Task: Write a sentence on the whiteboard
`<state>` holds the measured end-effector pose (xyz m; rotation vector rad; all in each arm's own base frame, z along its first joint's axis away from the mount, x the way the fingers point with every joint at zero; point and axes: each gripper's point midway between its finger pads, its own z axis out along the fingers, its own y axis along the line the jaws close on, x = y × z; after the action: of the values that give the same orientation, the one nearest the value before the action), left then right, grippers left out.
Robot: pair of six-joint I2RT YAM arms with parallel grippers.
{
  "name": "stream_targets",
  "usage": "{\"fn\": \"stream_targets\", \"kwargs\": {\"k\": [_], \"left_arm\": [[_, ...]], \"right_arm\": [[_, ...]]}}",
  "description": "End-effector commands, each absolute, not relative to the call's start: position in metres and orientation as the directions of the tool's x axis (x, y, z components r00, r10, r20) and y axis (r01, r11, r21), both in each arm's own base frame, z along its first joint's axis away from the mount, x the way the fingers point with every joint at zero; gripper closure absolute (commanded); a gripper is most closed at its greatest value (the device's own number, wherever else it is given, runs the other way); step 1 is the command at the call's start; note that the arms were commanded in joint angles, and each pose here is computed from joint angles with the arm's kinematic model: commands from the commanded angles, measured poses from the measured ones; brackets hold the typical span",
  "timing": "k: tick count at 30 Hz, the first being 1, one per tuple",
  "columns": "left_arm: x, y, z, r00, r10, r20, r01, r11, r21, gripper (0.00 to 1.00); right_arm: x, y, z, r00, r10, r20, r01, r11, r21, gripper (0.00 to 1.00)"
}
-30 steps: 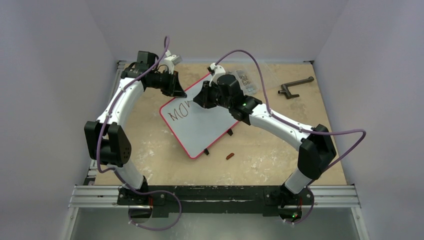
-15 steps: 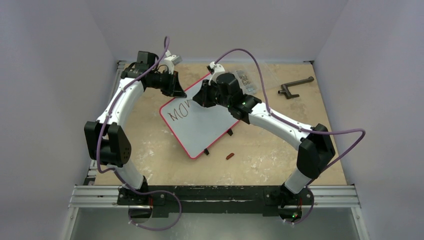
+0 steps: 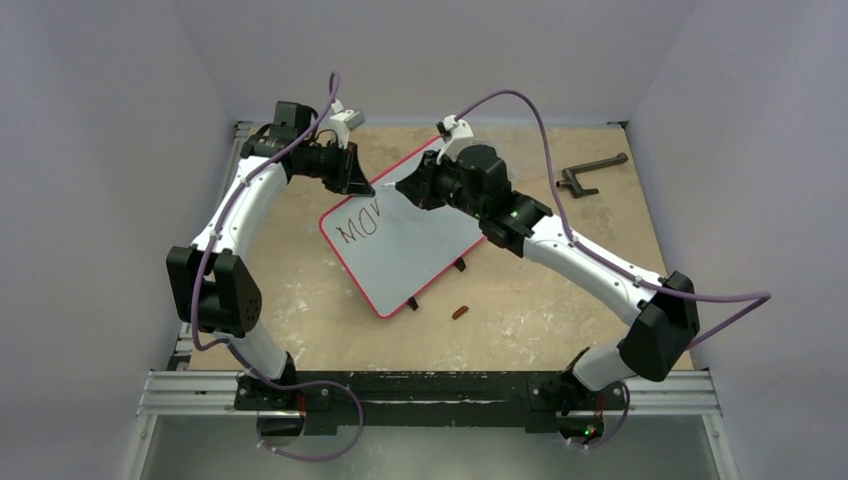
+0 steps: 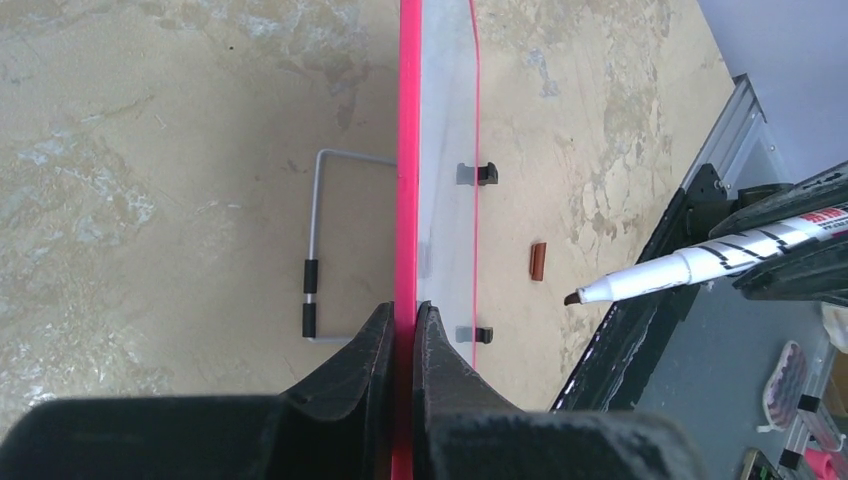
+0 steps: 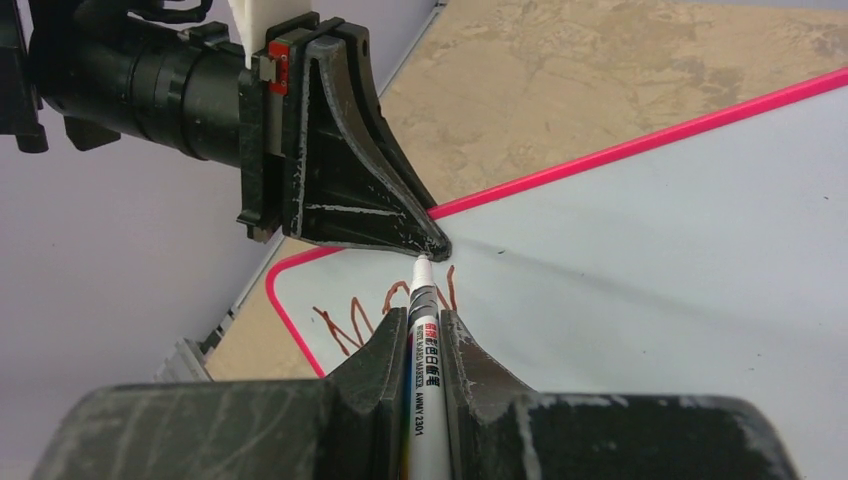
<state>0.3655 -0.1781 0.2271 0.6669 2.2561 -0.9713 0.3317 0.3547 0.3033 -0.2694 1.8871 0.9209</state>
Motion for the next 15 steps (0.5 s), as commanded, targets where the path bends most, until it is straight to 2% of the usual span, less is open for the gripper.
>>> {"fn": "stream_targets", "kwargs": {"k": [1,15], "left_arm": [[0.364,-0.173,0.241,-0.665,0.243,-0.706,0.66,0.634,-0.403,1.0],[0.364,-0.171,0.236,-0.666,0.243,-0.706,0.655,0.644,-0.396,1.0]], "right_arm": [[0.333,0.346,0.303,-0.476,0.23,-0.849,-0.526,0.699,0.484,1.0],[0.334,0.354,0.278,-0.505,0.201,-0.839,-0.532,0.693,0.486,1.0]]}}
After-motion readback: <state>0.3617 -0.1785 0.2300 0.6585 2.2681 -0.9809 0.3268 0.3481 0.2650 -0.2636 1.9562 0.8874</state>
